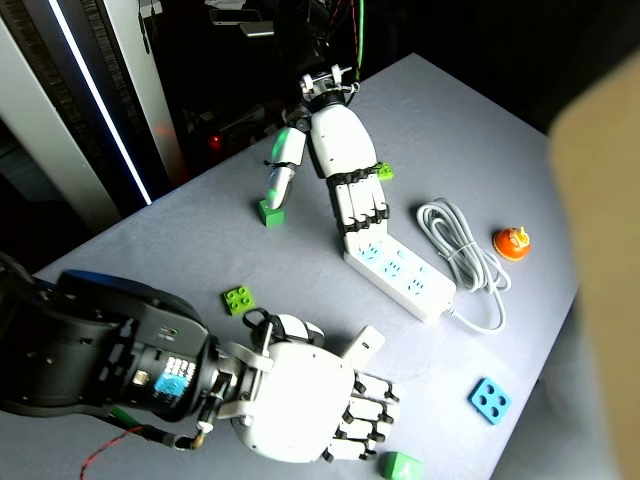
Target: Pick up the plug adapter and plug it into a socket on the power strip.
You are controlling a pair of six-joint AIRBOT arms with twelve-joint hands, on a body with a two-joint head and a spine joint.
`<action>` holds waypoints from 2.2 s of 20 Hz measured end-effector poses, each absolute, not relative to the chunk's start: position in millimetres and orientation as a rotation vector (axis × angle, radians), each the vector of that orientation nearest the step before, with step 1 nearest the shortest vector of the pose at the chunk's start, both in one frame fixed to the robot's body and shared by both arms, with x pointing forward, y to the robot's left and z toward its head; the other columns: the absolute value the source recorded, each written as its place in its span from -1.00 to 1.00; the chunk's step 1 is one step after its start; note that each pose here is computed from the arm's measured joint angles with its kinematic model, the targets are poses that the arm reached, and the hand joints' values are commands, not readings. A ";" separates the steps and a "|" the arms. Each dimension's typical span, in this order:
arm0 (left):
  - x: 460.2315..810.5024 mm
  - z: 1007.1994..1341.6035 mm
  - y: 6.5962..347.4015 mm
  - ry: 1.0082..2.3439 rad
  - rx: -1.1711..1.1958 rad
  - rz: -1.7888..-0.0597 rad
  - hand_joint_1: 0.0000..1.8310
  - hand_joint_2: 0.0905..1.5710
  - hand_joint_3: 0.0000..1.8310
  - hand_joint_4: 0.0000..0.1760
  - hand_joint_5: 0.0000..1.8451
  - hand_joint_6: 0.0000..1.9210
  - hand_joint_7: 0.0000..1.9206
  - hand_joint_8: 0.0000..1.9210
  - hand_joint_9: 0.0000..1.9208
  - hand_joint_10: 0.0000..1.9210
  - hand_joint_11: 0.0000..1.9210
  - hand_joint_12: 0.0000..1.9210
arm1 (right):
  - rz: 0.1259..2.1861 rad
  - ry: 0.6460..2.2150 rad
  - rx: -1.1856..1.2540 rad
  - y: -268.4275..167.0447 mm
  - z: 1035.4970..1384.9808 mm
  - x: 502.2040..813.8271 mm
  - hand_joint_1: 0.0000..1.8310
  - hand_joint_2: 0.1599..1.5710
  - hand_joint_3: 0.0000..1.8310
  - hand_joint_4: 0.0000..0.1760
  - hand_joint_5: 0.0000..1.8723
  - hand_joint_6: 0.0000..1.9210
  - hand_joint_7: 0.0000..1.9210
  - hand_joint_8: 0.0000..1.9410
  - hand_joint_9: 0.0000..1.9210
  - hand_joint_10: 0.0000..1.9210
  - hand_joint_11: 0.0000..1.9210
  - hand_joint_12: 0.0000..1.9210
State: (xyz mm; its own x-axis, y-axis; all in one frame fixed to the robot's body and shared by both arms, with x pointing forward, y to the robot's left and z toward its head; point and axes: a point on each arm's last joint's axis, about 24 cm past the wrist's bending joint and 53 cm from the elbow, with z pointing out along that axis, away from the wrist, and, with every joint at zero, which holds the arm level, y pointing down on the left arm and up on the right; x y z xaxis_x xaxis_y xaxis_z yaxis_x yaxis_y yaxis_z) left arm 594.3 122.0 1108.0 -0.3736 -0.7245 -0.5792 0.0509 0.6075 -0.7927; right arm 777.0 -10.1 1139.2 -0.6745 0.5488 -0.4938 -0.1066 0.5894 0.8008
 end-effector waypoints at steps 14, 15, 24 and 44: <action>598.7 1091.9 126.6 1.778 -0.517 -0.871 -1.00 0.41 -1.00 -1.00 -0.77 -0.99 -0.82 -0.99 -0.80 -0.99 -1.00 -0.54 | 1.098 2.089 0.337 5.9 1122.7 775.0 -0.03 0.42 -1.00 -1.00 -0.91 -1.00 -0.95 -1.00 -0.96 -1.00 -1.00 -0.75; 598.7 1091.8 126.6 1.778 -0.516 -0.870 -1.00 0.41 -1.00 -1.00 -0.77 -1.00 -0.82 -0.99 -0.80 -0.99 -1.00 -0.54 | 1.096 2.087 0.339 5.5 1122.7 776.0 -0.03 0.41 -1.00 -1.00 -0.91 -1.00 -0.95 -1.00 -0.96 -1.00 -1.00 -0.75; 593.6 1087.4 126.1 1.800 -0.513 -0.868 -1.00 0.39 -1.00 -1.00 -0.87 -1.00 -0.87 -1.00 -0.87 -1.00 -1.00 -0.69 | 1.110 2.066 0.337 9.1 1133.1 778.7 -0.04 0.43 -1.00 -1.00 -0.89 -1.00 -0.93 -1.00 -0.95 -1.00 -1.00 -0.78; 588.5 1089.2 124.5 1.803 -0.544 -0.874 -1.00 0.40 -1.00 -1.00 -0.87 -1.00 -0.89 -1.00 -0.89 -1.00 -1.00 -0.73 | 1.122 2.062 0.327 16.0 1136.5 777.4 0.01 0.45 -1.00 -1.00 -0.79 -0.99 -0.85 -1.00 -0.85 -0.99 -1.00 -0.39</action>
